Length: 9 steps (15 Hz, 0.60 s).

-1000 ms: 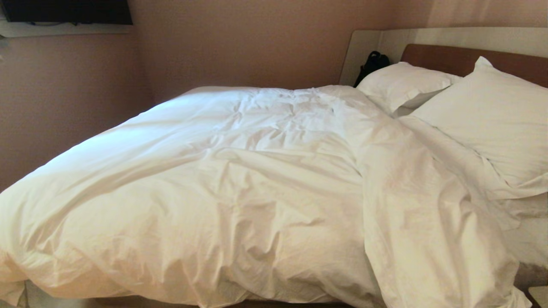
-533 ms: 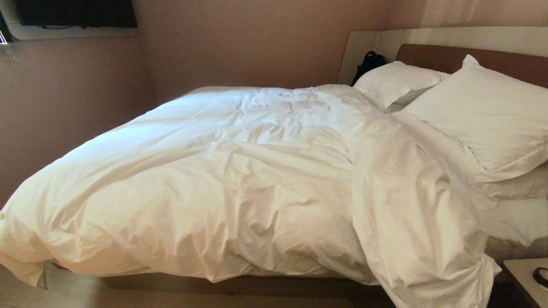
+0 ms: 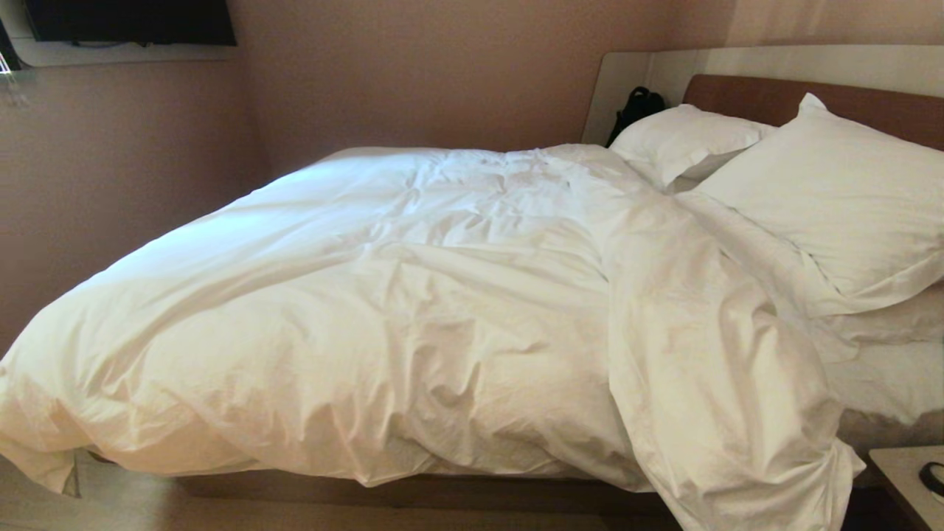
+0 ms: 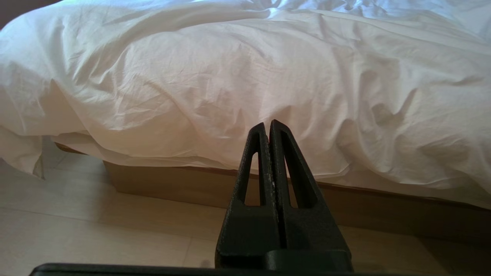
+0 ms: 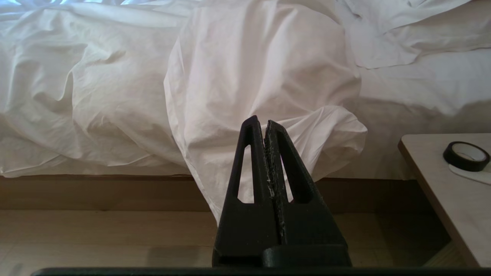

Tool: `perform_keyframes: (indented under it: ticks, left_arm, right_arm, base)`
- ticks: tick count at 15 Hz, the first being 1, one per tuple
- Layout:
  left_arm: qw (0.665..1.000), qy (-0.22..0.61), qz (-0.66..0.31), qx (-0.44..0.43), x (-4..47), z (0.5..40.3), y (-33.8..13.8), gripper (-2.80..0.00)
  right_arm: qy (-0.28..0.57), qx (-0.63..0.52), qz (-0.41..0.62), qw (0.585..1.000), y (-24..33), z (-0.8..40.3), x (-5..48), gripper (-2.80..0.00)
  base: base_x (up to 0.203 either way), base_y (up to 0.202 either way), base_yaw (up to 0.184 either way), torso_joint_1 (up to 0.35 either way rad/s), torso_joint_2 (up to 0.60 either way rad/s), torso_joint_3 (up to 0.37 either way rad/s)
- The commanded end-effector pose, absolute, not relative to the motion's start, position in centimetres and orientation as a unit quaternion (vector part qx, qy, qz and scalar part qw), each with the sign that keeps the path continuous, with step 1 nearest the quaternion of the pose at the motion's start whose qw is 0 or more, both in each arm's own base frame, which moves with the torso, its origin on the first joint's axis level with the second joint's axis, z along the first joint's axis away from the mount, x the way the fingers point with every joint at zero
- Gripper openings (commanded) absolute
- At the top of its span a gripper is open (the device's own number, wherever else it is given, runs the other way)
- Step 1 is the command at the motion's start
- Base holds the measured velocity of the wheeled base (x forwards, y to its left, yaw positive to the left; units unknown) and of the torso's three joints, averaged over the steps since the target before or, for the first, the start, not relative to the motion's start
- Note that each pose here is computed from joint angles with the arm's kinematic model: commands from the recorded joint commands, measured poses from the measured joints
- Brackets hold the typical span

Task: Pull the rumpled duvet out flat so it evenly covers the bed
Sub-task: Flatten the corners of the folded blanket

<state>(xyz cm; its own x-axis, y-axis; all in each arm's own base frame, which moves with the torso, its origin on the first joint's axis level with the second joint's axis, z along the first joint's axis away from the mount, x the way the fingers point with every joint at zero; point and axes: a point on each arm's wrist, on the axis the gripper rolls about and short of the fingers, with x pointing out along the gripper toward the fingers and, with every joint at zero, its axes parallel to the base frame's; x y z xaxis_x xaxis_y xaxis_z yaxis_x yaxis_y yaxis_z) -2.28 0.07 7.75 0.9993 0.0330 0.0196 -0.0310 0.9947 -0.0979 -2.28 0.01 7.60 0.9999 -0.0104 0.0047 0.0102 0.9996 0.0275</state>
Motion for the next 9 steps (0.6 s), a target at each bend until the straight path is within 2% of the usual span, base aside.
perform_keyframes:
  ticks: [1, 4, 5, 7, 9]
  left_arm:
    - [0.999, -0.011, 0.016, -0.049, -2.3, 7.8, 0.1, -2.8]
    - [0.999, -0.011, 0.016, -0.049, -2.3, 7.8, 0.1, -2.8]
    - [0.999, -0.011, 0.016, -0.049, -2.3, 7.8, 0.1, -2.8]
    - [0.999, -0.011, 0.016, -0.049, -2.3, 7.8, 0.1, -2.8]
    - [0.999, -0.011, 0.016, -0.049, -2.3, 7.8, 0.1, -2.8]
  right_arm:
    - [0.0, 0.012, -0.007, 1.0, 0.0, 7.6, -2.3, -2.8]
    - [0.026, 0.012, -0.01, 1.0, 0.0, 8.3, -2.8, -2.8]
    - [0.022, 0.012, -0.012, 1.0, 0.0, 9.7, -3.3, 0.0]
    - [0.036, 0.011, -0.014, 0.999, 0.0, 12.7, -3.4, 0.0]
    - [0.088, 0.003, -0.016, 0.996, 0.0, 14.7, -2.3, 0.0]
  base:
    - [0.0, 0.0, 0.0, 0.0, 0.0, 0.0]
    - [0.0, 0.0, 0.0, 0.0, 0.0, 0.0]
    - [0.0, 0.0, 0.0, 0.0, 0.0, 0.0]
    - [0.0, 0.0, 0.0, 0.0, 0.0, 0.0]
    - [0.0, 0.0, 0.0, 0.0, 0.0, 0.0]
